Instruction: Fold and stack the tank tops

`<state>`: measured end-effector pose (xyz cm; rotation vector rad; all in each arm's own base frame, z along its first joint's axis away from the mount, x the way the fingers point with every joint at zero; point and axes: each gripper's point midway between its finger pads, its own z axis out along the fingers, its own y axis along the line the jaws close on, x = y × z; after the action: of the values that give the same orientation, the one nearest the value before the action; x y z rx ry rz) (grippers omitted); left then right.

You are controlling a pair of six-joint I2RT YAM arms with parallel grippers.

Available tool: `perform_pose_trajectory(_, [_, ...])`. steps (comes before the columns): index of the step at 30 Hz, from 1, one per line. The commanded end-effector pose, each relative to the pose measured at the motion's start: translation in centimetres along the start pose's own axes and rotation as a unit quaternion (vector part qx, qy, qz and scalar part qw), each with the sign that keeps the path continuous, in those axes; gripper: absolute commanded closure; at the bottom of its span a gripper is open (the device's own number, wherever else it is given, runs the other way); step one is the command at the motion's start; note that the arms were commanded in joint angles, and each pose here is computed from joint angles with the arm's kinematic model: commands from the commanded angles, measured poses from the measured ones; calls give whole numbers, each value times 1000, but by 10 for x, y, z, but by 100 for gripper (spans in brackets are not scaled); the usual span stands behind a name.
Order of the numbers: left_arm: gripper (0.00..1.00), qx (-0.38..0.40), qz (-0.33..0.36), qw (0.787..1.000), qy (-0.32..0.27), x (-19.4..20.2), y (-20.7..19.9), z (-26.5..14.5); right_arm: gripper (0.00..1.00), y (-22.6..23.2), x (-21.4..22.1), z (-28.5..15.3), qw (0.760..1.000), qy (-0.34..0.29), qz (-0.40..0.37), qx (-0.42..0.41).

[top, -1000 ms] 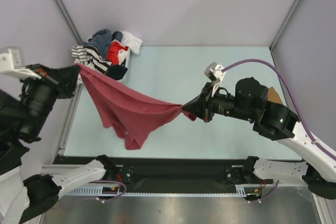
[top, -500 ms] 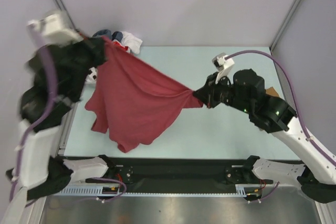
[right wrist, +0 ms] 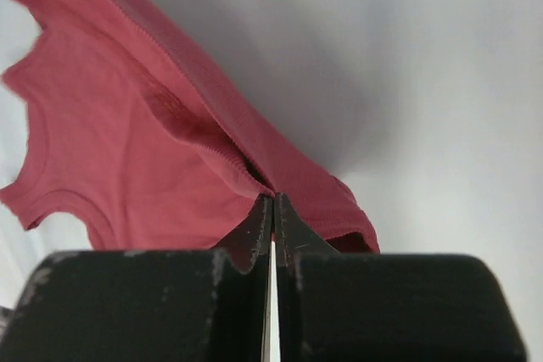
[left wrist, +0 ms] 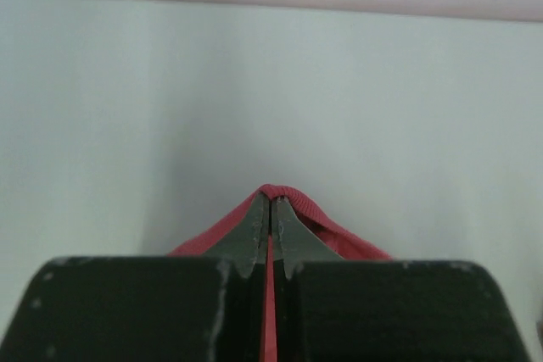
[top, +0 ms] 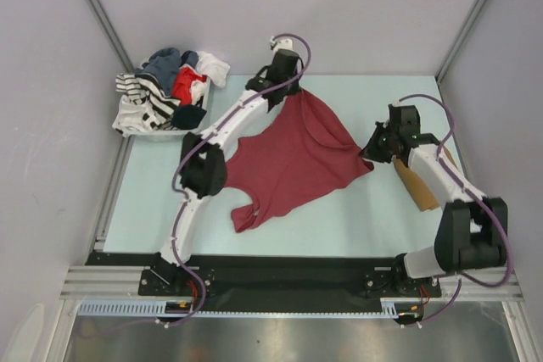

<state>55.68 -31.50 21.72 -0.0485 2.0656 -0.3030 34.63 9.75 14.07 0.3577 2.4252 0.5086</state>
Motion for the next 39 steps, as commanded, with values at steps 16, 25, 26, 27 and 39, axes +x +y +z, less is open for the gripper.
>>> perform_pose_trajectory(16, [0,166,-151,963,-151,-62,-59,53,63,-139,-82,73,969,-81,192,133])
perform_pose_trajectory(25, [0,8,-67,995,-80,-50,35,-75,32,-123,-68,61,979,-79,153,109])
perform_pose_trajectory(26, [0,1,-69,995,-71,-42,43,-87,32,-116,-67,60,981,-78,142,104])
perform_pose_trajectory(27, [0,-18,-65,996,-59,-23,61,-106,31,-109,-69,56,983,-83,131,102])
perform_pose_trajectory(39, [5,-93,-14,993,68,110,138,-128,48,-76,-39,58,992,-56,78,82])
